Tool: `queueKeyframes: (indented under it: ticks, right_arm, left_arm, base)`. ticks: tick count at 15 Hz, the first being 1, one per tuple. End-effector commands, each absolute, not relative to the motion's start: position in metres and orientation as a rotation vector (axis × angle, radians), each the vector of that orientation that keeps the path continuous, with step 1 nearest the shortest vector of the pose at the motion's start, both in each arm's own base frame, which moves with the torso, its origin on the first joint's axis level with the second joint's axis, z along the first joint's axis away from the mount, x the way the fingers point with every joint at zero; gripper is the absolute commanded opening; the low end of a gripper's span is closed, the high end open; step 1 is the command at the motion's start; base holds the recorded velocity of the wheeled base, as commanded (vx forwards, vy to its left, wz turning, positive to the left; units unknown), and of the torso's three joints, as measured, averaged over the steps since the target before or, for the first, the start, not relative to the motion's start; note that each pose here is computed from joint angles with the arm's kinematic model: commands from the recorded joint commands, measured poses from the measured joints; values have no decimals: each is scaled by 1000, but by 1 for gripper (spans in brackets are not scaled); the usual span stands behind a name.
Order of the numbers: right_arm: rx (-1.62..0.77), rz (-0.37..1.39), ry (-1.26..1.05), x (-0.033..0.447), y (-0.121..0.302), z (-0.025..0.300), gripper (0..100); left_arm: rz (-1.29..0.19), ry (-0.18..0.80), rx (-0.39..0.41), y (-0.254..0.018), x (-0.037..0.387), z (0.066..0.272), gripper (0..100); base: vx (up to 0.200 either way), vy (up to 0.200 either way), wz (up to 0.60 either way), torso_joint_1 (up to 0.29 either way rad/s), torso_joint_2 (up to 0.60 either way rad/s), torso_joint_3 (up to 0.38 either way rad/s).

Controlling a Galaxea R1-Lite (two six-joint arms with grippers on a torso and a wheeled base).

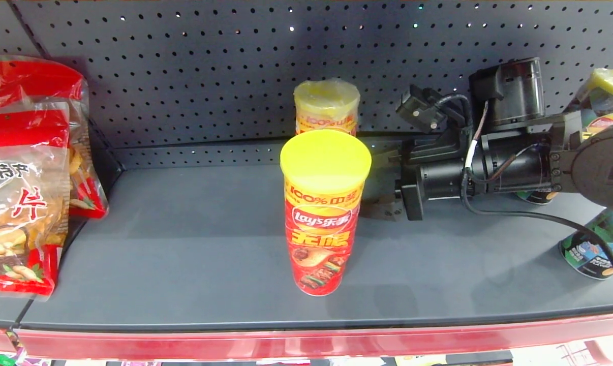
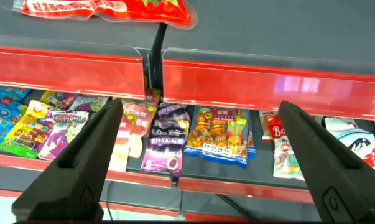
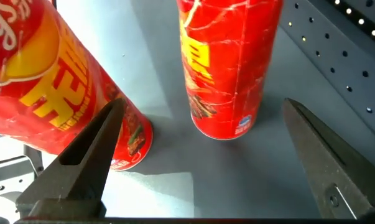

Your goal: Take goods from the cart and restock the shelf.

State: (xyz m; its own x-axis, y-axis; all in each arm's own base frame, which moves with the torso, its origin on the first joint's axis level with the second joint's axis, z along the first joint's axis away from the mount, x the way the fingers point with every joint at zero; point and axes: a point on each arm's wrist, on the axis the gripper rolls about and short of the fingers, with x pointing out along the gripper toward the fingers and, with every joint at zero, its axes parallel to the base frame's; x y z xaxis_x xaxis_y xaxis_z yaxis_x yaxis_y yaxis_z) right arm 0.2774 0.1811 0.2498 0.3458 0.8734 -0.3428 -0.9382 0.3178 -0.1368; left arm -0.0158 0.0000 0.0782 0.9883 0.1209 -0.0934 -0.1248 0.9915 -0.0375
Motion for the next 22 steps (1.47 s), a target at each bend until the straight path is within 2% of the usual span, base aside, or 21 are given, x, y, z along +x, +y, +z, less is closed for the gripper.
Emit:
queueKeyframes:
  ticks: [1,14,22]
  right_arm:
    - [-337,1208,220,276,182,250,100]
    - [-336,1220,233,272,184,247,100]
    - [-333,1169,222,298,179,247,100]
  left_arm:
    - [125,94,-44,0,-16,78,100]
    - [125,94,-44,0,-16,78,100]
    - [125,93,-44,0,-16,78,100]
  base:
    - [0,0,0,0,0,0]
    - [0,0,0,0,0,0]
    - [0,0,0,0,0,0]
